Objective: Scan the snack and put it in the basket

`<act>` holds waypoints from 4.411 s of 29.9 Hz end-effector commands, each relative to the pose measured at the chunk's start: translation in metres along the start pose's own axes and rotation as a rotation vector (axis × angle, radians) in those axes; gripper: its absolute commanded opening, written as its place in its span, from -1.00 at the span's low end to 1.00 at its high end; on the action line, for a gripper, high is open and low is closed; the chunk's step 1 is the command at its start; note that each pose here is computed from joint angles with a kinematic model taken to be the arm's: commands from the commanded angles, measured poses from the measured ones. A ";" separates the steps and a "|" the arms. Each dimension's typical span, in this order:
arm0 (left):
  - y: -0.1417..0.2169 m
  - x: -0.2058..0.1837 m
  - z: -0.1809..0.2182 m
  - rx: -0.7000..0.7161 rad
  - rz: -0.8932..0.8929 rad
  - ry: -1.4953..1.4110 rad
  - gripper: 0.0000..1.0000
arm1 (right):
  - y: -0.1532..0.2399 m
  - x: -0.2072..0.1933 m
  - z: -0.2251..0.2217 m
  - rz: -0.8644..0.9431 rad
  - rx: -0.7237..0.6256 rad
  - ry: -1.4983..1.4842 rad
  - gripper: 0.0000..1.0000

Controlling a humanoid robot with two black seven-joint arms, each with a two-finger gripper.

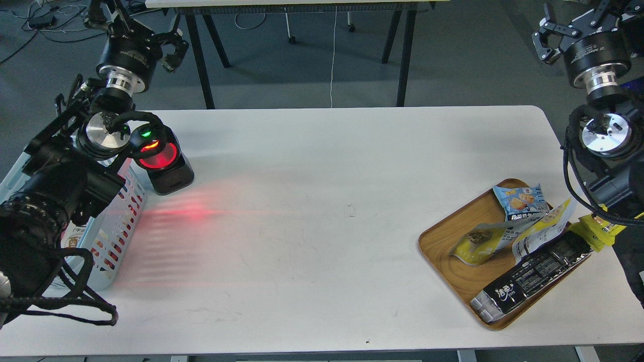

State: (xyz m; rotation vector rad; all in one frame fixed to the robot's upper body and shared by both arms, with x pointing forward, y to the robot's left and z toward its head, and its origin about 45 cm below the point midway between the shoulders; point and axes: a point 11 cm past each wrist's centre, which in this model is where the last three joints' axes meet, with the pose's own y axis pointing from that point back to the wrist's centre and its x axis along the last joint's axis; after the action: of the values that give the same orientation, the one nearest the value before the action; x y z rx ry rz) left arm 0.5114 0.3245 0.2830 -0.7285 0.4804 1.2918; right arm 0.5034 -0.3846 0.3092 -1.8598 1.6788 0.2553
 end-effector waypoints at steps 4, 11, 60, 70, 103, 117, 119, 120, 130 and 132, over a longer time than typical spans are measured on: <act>0.002 0.003 0.000 0.001 0.006 -0.002 0.99 | -0.003 -0.017 0.010 -0.046 -0.020 -0.023 0.97; 0.003 0.007 0.012 -0.016 0.012 -0.017 0.99 | -0.031 -0.079 -0.037 -0.331 -0.087 0.253 0.97; 0.019 0.034 0.037 -0.034 0.060 -0.068 0.99 | 0.185 -0.082 0.064 -2.427 -0.595 2.165 0.25; 0.019 0.035 0.038 -0.035 0.063 -0.069 0.99 | 0.187 -0.072 0.061 -2.428 -0.630 2.176 -0.73; 0.018 0.035 0.038 -0.033 0.062 -0.072 0.99 | 0.106 -0.230 0.089 -2.183 -0.058 2.292 -1.00; 0.019 0.036 0.043 -0.040 0.065 -0.081 0.99 | 0.121 -0.270 0.184 -2.296 0.013 2.199 -1.00; 0.018 0.035 0.044 -0.041 0.063 -0.082 0.99 | 0.126 -0.269 0.189 -2.309 0.011 2.181 -1.00; 0.018 0.035 0.044 -0.041 0.063 -0.082 0.99 | 0.128 -0.270 0.192 -2.316 0.013 2.172 -1.00; 0.021 0.039 0.045 -0.043 0.072 -0.082 0.99 | 0.135 -0.271 0.197 -2.333 0.018 2.151 -0.87; 0.021 0.039 0.045 -0.043 0.071 -0.081 0.99 | 0.136 -0.271 0.198 -2.333 0.014 2.140 -0.62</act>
State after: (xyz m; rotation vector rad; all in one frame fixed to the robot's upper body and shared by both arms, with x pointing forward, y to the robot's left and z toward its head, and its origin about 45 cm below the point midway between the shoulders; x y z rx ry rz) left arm 0.4969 0.3856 0.2827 -0.6953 0.4160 1.3960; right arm 0.3777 -0.0506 0.2533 1.3384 0.8212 1.8218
